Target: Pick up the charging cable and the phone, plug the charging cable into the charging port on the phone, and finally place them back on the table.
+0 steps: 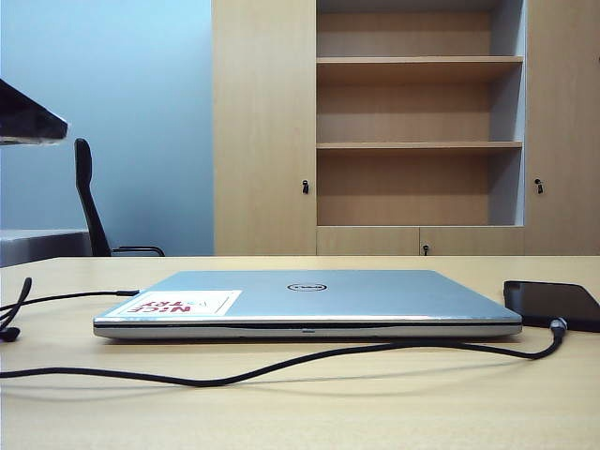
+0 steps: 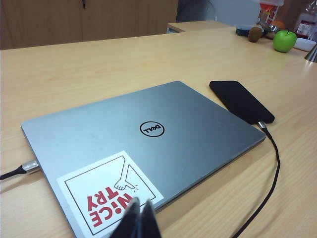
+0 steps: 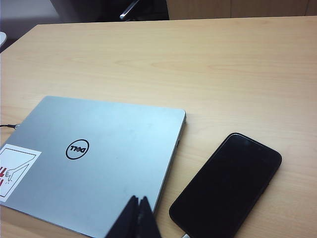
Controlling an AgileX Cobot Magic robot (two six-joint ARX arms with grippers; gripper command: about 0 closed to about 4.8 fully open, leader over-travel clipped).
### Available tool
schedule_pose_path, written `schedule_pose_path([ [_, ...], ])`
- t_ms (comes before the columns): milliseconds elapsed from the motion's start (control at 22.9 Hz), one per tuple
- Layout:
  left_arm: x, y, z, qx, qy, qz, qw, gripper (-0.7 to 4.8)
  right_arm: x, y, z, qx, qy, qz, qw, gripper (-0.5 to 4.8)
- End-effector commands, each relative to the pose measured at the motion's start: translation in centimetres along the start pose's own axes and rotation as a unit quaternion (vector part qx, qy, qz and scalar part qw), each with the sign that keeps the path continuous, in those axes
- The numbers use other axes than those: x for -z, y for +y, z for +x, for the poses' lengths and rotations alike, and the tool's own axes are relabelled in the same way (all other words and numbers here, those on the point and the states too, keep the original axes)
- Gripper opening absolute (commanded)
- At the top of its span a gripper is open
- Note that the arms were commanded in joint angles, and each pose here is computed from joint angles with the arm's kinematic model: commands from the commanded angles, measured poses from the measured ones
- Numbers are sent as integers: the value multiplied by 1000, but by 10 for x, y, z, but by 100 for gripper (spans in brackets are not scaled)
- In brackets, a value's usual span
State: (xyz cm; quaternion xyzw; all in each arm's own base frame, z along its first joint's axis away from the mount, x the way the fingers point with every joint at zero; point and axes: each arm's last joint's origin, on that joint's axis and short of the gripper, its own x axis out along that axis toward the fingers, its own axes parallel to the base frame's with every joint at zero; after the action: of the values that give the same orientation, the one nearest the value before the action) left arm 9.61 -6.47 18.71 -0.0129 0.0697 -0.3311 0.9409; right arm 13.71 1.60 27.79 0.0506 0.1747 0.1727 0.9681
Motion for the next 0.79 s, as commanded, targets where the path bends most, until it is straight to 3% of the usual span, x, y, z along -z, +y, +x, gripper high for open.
schedule_pose_path([
  [44, -3, 0, -1, 2, -14, 0, 1000, -6, -3, 1, -1, -2, -11, -3, 1000, -1],
  [131, -6, -1, -5, 1, -33, 4, 999, -6, -3, 1, -1, -2, -11, -3, 1000, -1],
  [306, -9, 14, -15, -71, -67, 1, 995, -6, -3, 1, -1, -2, -11, -3, 1000, -1],
  [569, -4, 41, -35, -232, -113, 20, 966, -6, -3, 1, -1, -3, -11, -3, 1000, -1],
  [700, 9, 49, -38, -277, -116, 19, 954, -6, -3, 1, -1, -2, -11, -3, 1000, -1],
  [788, 16, 52, -37, -285, -107, 15, 952, -6, -3, 1, -1, -2, -11, -3, 1000, -1],
])
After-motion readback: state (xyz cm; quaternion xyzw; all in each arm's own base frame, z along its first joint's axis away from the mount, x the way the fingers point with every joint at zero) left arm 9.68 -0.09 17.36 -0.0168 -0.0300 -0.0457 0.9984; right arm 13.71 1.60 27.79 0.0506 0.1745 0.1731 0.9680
